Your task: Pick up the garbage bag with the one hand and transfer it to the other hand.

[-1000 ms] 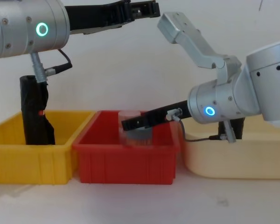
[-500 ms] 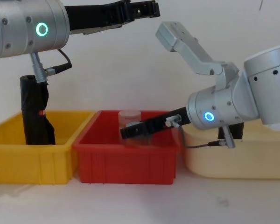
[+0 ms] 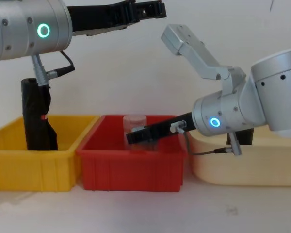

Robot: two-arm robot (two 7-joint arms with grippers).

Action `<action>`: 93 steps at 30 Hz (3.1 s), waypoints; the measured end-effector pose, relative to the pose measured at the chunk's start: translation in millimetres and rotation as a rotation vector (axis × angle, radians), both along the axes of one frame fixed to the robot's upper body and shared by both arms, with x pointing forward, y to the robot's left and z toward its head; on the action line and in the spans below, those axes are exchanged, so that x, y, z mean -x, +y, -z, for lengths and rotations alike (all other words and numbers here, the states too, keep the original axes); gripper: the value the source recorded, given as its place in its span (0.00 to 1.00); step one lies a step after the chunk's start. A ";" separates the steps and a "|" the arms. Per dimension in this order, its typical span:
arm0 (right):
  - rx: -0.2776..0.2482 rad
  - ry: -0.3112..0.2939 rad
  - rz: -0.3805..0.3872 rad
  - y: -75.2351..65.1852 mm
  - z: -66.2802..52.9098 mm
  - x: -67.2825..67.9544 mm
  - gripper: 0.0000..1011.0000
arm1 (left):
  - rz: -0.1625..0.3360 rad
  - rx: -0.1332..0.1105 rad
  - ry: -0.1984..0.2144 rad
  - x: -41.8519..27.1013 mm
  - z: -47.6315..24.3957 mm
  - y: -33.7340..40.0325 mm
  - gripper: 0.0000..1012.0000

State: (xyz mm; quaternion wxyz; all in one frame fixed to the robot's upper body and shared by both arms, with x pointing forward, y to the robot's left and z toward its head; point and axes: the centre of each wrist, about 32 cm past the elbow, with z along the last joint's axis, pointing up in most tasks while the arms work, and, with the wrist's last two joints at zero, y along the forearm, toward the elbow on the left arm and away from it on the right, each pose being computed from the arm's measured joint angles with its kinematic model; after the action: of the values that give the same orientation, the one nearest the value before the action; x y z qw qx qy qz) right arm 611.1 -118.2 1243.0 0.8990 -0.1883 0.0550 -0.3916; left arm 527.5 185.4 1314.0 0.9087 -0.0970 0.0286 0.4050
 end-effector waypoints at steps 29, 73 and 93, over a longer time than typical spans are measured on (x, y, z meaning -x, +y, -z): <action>-0.047 -0.115 0.067 -16.0 -23.9 -1.9 0.64 | 0.000 0.000 0.000 0.0 0.0 0.0 0.99; -0.109 -0.328 0.253 -91.2 -57.0 -0.7 0.99 | 0.000 0.000 0.000 0.0 0.0 -0.1 0.99; -0.269 -0.322 0.101 -94.5 -41.0 80.0 0.99 | 0.000 0.000 0.000 0.0 0.0 -0.1 0.99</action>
State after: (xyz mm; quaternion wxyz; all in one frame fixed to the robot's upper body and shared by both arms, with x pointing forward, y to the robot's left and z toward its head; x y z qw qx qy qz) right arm 531.1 -212.7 1283.9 0.8924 0.0015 -0.0280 -0.4503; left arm 527.5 185.4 1313.9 0.9087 -0.0970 0.0286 0.4050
